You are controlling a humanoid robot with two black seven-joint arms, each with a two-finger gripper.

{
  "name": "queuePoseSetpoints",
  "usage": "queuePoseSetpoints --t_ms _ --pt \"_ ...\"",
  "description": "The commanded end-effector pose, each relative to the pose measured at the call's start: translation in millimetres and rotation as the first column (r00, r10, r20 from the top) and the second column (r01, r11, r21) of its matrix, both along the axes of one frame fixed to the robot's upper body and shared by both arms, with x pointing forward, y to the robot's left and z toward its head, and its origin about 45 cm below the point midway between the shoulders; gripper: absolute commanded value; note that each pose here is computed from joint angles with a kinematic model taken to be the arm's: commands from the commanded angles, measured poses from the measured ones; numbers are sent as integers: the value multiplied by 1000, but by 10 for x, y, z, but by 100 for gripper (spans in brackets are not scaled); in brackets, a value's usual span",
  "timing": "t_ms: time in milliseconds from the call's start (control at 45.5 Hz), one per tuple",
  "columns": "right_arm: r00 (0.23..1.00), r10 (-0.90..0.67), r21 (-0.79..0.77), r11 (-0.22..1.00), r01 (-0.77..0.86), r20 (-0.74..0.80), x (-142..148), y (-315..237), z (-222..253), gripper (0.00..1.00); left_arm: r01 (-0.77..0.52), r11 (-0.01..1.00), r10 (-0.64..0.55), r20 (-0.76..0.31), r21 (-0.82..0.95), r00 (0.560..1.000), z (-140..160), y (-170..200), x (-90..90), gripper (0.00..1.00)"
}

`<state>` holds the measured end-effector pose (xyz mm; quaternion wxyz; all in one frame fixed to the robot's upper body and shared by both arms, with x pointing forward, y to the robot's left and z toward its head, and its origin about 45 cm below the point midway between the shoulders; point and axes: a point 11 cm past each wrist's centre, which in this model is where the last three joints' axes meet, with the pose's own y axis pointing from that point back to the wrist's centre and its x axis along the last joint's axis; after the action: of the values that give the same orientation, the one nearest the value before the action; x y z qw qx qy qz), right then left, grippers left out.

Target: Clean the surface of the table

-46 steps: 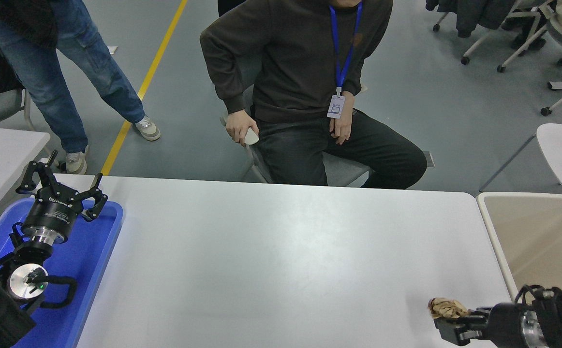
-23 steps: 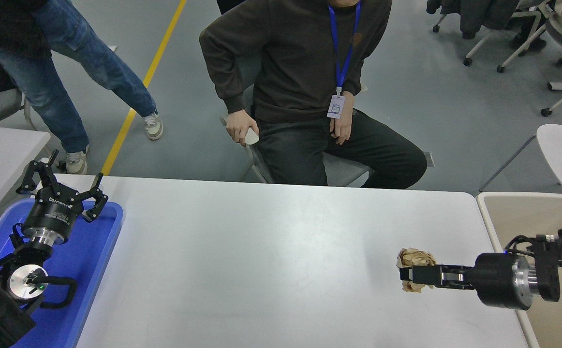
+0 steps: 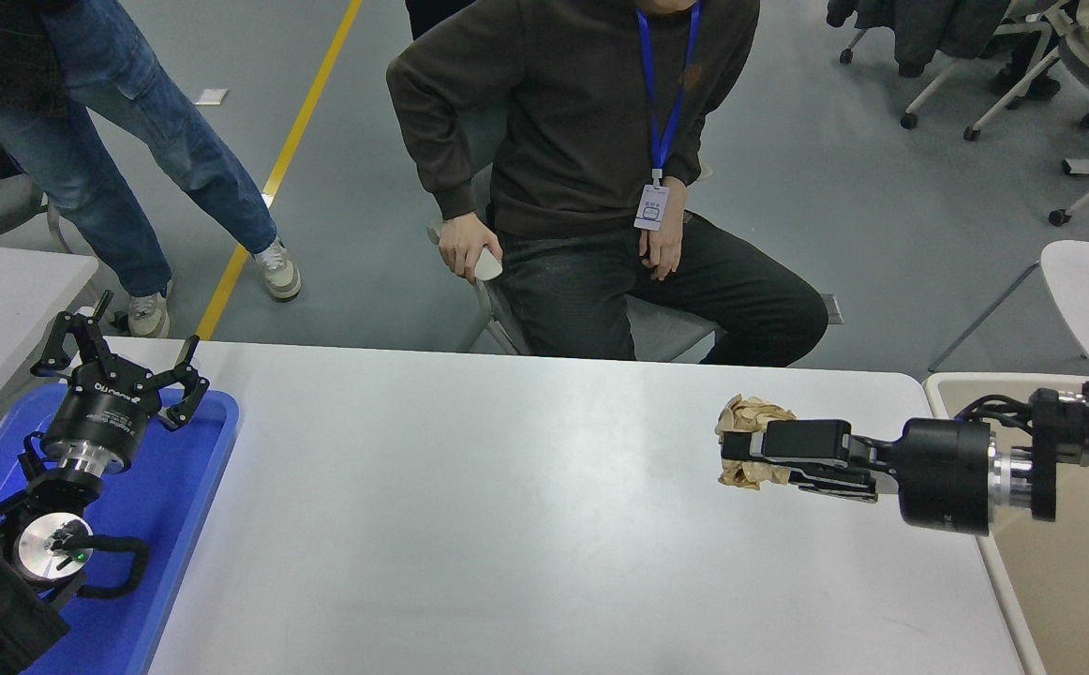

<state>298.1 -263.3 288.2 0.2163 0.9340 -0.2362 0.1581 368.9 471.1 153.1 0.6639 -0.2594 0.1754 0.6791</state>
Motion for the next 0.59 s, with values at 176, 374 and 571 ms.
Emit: queuePoseSetpoints --t_ms 176,374,571 --pt "961 -276 212 940 268 9 317 -592 284 0 0 1000 0 0 0 1000 0 0 0 100" --pt "892 -451 266 856 443 -34 315 -1185 143 0 -1 1000 1 -1 0 1000 -1 1 0 100" --pt "768 -632 320 709 628 -106 325 -1834 -14 0 -1 1000 1 -1 0 1000 -1 1 0 100"
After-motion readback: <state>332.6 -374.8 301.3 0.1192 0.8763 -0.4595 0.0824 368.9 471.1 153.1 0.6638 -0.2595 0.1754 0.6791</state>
